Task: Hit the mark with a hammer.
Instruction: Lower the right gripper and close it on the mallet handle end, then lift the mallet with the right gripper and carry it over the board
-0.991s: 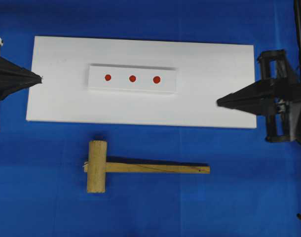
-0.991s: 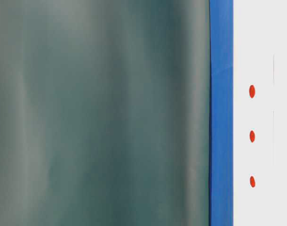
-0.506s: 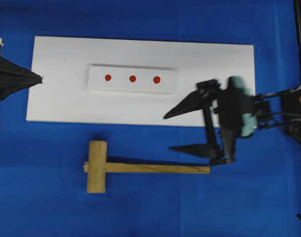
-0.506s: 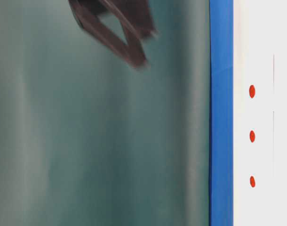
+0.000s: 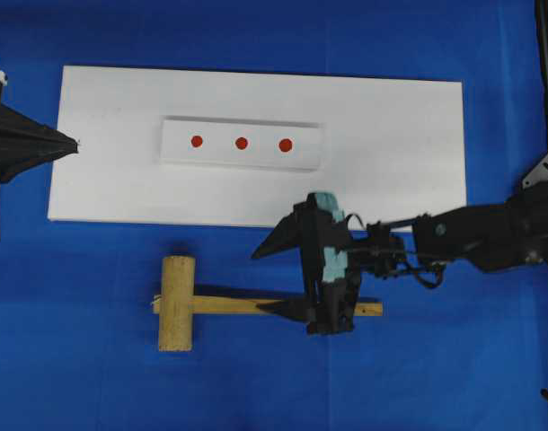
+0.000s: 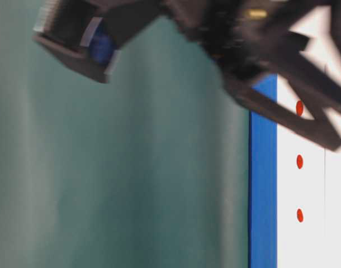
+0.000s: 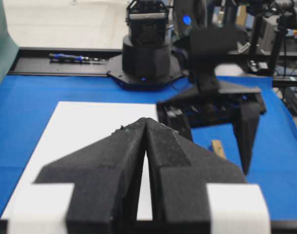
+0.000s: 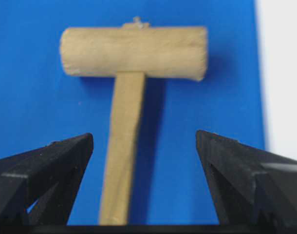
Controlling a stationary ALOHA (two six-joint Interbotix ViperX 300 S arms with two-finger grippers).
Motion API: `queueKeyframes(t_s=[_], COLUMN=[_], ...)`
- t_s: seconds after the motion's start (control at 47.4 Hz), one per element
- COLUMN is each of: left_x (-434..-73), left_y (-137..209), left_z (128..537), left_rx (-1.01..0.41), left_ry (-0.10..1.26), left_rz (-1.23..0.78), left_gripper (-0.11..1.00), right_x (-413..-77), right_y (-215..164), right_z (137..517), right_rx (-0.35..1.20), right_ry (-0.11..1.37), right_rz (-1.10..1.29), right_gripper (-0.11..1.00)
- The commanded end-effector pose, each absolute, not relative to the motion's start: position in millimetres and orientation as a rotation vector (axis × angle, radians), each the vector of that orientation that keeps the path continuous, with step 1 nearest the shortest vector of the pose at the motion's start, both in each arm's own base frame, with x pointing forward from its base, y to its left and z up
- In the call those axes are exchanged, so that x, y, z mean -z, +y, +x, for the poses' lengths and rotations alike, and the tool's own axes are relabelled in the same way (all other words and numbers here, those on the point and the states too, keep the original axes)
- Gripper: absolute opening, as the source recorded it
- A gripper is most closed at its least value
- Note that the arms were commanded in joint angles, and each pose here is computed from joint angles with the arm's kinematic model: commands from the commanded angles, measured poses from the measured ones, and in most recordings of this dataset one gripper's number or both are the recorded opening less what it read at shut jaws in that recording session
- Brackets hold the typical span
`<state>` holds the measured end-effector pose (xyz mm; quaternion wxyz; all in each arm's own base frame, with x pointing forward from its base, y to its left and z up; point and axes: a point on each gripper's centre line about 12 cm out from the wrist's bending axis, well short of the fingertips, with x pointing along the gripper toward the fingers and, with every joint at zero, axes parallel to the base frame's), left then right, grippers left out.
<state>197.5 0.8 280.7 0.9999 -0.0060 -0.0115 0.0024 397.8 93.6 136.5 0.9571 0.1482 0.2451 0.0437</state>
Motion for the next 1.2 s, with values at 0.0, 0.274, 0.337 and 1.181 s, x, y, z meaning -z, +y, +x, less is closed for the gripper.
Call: queueKeyframes(t_s=[0.0, 0.274, 0.337, 1.181], left_x=[-283, -282, -282, -281], left_y=[1, 2, 2, 2], left_z=[200, 199, 199, 198], left_rx=[-0.008, -0.009, -0.009, -0.009], left_ry=[-0.028, -0.025, -0.025, -0.014], left_rz=[-0.015, -0.021, -0.024, -0.049], left_gripper=[0.00, 0.00, 0.00, 0.00], right_x=[-139, -102, -95, -126], right_y=[103, 112, 112, 113], right_z=[407, 416, 418, 421], right_rx=[-0.093, -0.067, -0.061, -0.085], right_ry=[0.443, 0.490, 0.501, 0.437], right_rz=[0.325, 0.345, 0.345, 0.334], right_gripper=[0.86, 0.86, 0.86, 0.10])
